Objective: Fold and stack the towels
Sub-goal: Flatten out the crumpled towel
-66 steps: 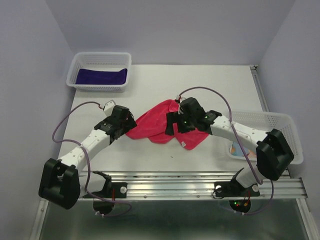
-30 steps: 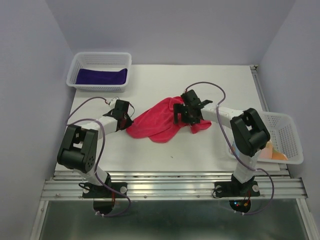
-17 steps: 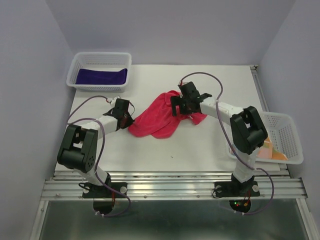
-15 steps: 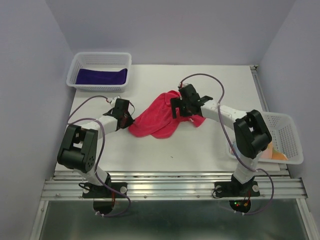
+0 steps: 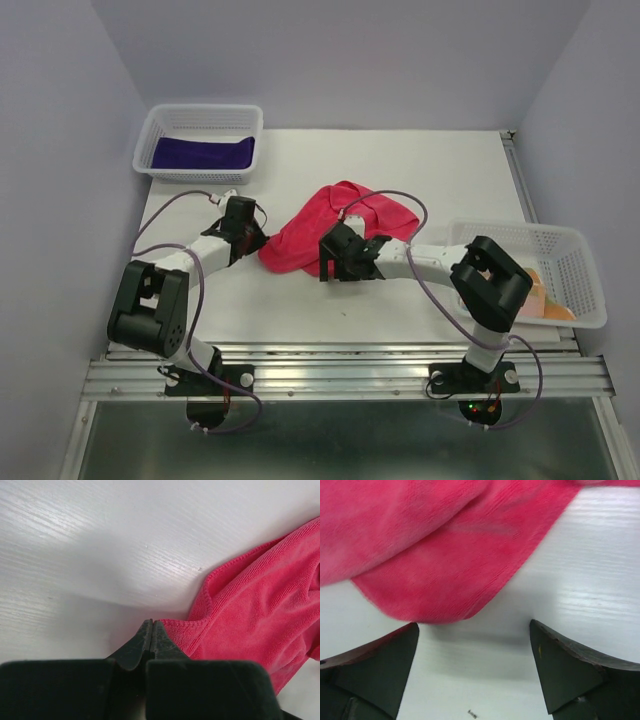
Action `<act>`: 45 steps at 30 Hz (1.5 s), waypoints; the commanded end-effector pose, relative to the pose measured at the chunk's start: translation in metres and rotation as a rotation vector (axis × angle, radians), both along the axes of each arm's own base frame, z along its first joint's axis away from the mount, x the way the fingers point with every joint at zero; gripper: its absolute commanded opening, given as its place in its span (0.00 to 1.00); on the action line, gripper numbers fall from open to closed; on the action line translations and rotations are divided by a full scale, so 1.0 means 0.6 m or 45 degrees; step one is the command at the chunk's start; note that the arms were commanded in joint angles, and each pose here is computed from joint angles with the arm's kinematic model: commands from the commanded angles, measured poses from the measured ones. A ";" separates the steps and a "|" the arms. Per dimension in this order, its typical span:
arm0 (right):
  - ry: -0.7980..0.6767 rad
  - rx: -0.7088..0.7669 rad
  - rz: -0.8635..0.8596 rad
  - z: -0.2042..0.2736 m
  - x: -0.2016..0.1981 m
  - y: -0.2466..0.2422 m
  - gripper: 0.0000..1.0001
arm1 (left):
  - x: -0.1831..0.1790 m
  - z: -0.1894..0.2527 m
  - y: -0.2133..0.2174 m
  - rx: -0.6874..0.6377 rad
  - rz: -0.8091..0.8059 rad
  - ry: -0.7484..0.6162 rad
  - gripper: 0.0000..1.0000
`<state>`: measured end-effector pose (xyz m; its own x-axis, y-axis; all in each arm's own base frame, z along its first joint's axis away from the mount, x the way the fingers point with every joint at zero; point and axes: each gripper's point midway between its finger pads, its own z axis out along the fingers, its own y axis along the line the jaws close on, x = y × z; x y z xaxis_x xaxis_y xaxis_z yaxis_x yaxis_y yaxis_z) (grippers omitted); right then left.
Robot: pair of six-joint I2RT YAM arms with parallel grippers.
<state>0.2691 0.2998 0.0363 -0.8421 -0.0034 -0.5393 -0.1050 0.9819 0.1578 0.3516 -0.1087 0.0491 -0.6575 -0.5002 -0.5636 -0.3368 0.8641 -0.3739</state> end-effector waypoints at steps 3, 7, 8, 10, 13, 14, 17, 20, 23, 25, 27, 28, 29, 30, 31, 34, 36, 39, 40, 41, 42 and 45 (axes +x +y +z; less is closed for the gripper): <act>-0.076 0.071 -0.183 -0.011 0.041 0.019 0.92 | -0.001 0.018 0.000 -0.024 0.013 -0.053 0.00; -0.071 0.077 -0.165 -0.021 0.038 0.034 0.81 | -0.001 0.019 -0.001 -0.026 0.011 -0.054 0.00; -0.069 0.078 -0.161 -0.022 0.036 0.036 0.78 | -0.001 0.019 -0.001 -0.026 0.009 -0.054 0.00; -0.063 0.082 -0.169 -0.024 0.035 0.035 0.77 | 0.000 0.022 -0.002 -0.029 0.007 -0.059 0.00; -0.070 0.125 -0.165 -0.023 0.035 0.042 0.69 | 0.001 0.023 -0.002 -0.031 0.007 -0.065 0.00; -0.068 0.141 -0.160 -0.025 0.035 0.046 0.67 | 0.001 0.023 -0.002 -0.034 0.007 -0.064 0.00; -0.044 0.194 -0.140 -0.032 0.032 0.063 0.55 | 0.000 0.020 -0.003 -0.035 0.005 -0.058 0.00; -0.037 0.200 -0.148 -0.036 0.031 0.066 0.41 | -0.001 0.018 -0.003 -0.032 0.001 -0.054 0.00; -0.035 0.192 -0.159 -0.031 0.028 0.059 0.31 | -0.001 0.021 -0.003 -0.034 0.001 -0.060 0.00; -0.045 0.195 -0.163 -0.021 0.025 0.052 0.25 | -0.001 0.024 -0.004 -0.038 0.001 -0.065 0.00; -0.038 0.196 -0.162 -0.011 0.017 0.044 0.18 | 0.000 0.029 -0.004 -0.043 -0.001 -0.074 0.00; -0.041 0.200 -0.159 -0.006 0.015 0.042 0.14 | -0.001 0.029 -0.005 -0.045 -0.001 -0.073 0.00; -0.040 0.205 -0.157 -0.003 0.011 0.038 0.11 | -0.001 0.032 -0.006 -0.050 -0.004 -0.078 0.00; -0.030 0.200 -0.154 -0.006 0.004 0.031 0.01 | -0.002 0.033 -0.006 -0.053 -0.006 -0.081 0.00; -0.026 0.190 -0.151 -0.002 -0.002 0.023 0.01 | -0.002 0.040 -0.008 -0.063 -0.009 -0.092 0.00; -0.018 0.154 -0.133 0.019 -0.021 -0.003 0.01 | -0.006 0.060 -0.015 -0.102 -0.036 -0.133 0.00; -0.047 0.182 -0.114 0.056 -0.028 -0.015 0.01 | -0.012 0.074 -0.025 -0.142 -0.076 -0.165 0.00; -0.096 0.223 -0.056 0.115 -0.043 -0.029 0.01 | -0.029 0.136 -0.052 -0.270 -0.176 -0.300 0.00; -0.125 0.245 -0.042 0.136 -0.042 -0.031 0.01 | -0.034 0.153 -0.059 -0.306 -0.200 -0.336 0.00; -0.167 0.271 -0.013 0.163 -0.039 -0.028 0.01 | -0.040 0.168 -0.069 -0.357 -0.226 -0.364 0.00; -0.225 0.329 0.007 0.203 -0.039 -0.027 0.01 | -0.045 0.190 -0.077 -0.386 -0.255 -0.408 0.00; -0.375 0.400 0.065 0.295 -0.026 -0.024 0.01 | -0.058 0.278 -0.088 -0.458 -0.300 -0.568 0.00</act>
<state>0.2478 0.2817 0.1510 -0.7424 0.1813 -0.6449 -0.1233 0.9093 0.3976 0.3202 -0.1418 0.1490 -0.5787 -0.5533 -0.5992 -0.0776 0.7687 -0.6349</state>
